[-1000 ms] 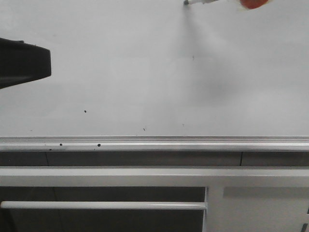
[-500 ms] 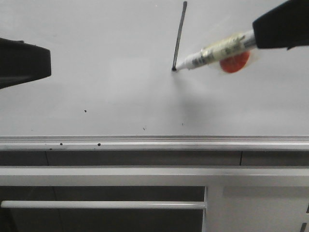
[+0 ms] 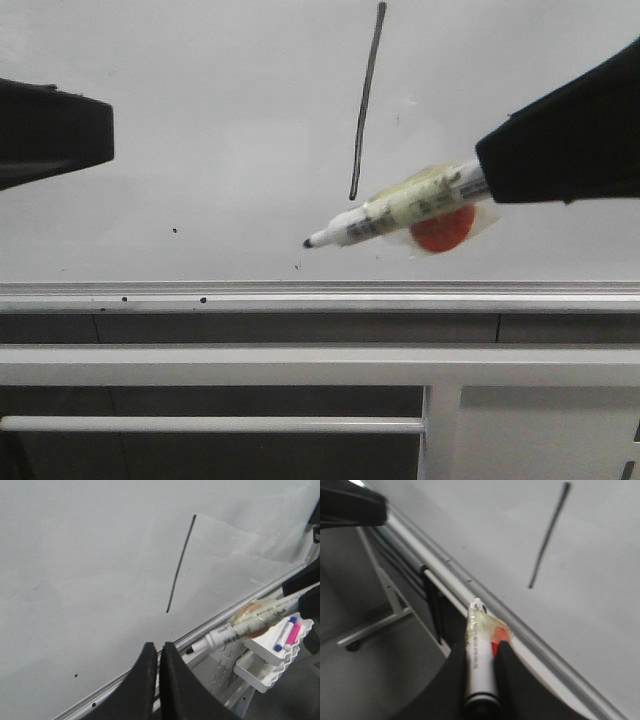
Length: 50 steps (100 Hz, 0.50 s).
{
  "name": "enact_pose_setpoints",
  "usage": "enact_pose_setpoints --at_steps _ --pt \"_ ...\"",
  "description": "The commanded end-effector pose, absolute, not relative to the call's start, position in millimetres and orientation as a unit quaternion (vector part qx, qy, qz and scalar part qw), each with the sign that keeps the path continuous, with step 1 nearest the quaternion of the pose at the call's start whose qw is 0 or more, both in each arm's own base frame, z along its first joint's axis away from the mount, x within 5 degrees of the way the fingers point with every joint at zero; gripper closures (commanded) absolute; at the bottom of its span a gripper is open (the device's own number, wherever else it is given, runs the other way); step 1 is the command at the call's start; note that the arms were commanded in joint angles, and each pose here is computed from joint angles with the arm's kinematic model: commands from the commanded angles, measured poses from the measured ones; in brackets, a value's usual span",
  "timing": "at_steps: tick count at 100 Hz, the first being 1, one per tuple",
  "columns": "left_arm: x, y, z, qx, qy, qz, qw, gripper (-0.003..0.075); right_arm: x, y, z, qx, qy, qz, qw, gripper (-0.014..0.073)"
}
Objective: Write number 1 on whiteboard
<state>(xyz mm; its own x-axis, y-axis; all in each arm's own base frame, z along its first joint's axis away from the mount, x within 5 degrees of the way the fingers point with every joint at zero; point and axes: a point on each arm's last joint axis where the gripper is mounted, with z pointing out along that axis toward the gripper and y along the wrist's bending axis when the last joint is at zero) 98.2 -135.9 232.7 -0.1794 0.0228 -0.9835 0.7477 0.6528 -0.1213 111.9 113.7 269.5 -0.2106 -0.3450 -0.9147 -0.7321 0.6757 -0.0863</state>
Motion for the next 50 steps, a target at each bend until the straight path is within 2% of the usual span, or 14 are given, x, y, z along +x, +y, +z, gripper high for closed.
enact_pose_setpoints --at_steps 1,6,14,33,40,50 --pt "94.1 -142.7 249.0 0.325 0.637 -0.317 0.623 0.0737 102.4 121.9 285.4 -0.379 0.727 0.215 0.53 0.0659" --pt "90.4 -145.3 249.2 0.365 0.614 -0.308 0.628 0.072 99.0 123.2 284.6 -0.392 0.735 0.213 0.511 0.0659" --pt "86.9 -148.6 246.8 0.41 0.596 -0.295 0.624 0.065 99.8 124.6 288.2 -0.4 0.748 0.203 0.488 0.0659" --pt "87.0 -159.0 241.9 0.489 0.584 -0.256 0.595 0.0404 106.7 131.5 316.4 -0.404 0.751 0.192 0.486 0.0659" --pt "88.6 -164.2 244.0 0.507 0.57 -0.245 0.598 0.0368 110.3 134.9 324.5 -0.408 0.756 0.183 0.478 0.0659" --pt "92.3 -171.7 247.5 0.522 0.558 -0.234 0.602 0.0373 115.7 141.3 333.3 -0.408 0.761 0.179 0.472 0.0659"
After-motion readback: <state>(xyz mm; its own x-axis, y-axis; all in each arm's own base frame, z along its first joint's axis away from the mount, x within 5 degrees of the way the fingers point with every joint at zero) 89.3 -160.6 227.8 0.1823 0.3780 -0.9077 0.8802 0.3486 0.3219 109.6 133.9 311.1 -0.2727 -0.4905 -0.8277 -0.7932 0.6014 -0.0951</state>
